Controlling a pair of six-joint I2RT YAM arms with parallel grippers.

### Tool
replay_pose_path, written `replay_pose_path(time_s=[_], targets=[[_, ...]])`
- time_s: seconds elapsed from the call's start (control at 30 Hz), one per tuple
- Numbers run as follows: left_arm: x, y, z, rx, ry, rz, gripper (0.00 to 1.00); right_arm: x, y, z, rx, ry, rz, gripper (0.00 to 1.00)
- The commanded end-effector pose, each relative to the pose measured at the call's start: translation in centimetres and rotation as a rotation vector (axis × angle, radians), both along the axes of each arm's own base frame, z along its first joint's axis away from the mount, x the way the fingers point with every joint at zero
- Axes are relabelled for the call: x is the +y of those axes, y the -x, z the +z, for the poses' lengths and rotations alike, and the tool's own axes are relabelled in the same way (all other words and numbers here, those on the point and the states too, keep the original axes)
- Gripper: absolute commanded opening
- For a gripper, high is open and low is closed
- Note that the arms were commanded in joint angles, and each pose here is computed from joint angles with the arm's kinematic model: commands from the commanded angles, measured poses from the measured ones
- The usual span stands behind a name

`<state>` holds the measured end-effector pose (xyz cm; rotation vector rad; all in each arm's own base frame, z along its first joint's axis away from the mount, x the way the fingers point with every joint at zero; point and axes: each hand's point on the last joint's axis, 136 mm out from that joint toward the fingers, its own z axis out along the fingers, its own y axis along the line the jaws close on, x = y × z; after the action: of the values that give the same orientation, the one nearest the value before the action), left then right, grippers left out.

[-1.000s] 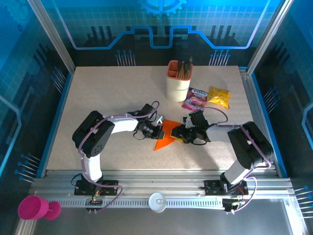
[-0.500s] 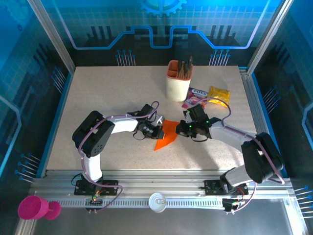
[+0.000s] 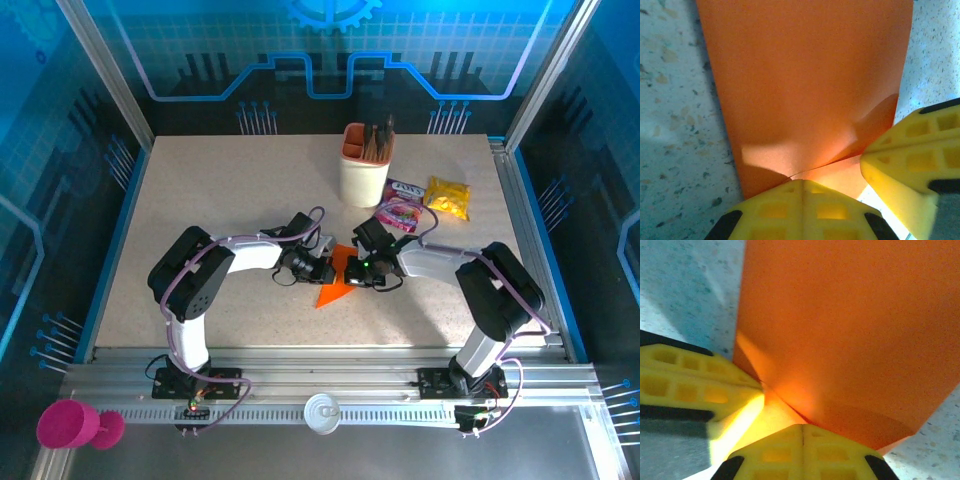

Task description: Fold a paper plane with a square sheet of paper (pick it up from the middle)

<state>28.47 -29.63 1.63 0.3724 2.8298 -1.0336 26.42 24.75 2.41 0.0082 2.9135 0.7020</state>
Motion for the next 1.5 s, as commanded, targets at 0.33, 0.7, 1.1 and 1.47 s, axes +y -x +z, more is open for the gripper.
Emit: replay_pose_path(time_s=[0.33,0.7,1.1,1.47], targets=[[0.5,0.5,-0.6,0.034,-0.01,-0.004,0.0,-2.5,1.8,-1.4,0.017,0.109,0.002,0.0],[0.5,0.5,-0.7,0.034,-0.016,-0.005,0.0,-4.7,2.9,-1.7,0.022,0.157,-0.019,0.0],[0.5,0.5,-0.7,0.034,-0.019,-0.004,0.0,-6.0,2.2,0.4,-0.015,0.093,-0.073,0.0],[0.4,0.4,-0.8,0.037,-0.014,-0.001,0.0,-1.2,0.4,2.2,-0.041,-0.026,0.012,0.0]])
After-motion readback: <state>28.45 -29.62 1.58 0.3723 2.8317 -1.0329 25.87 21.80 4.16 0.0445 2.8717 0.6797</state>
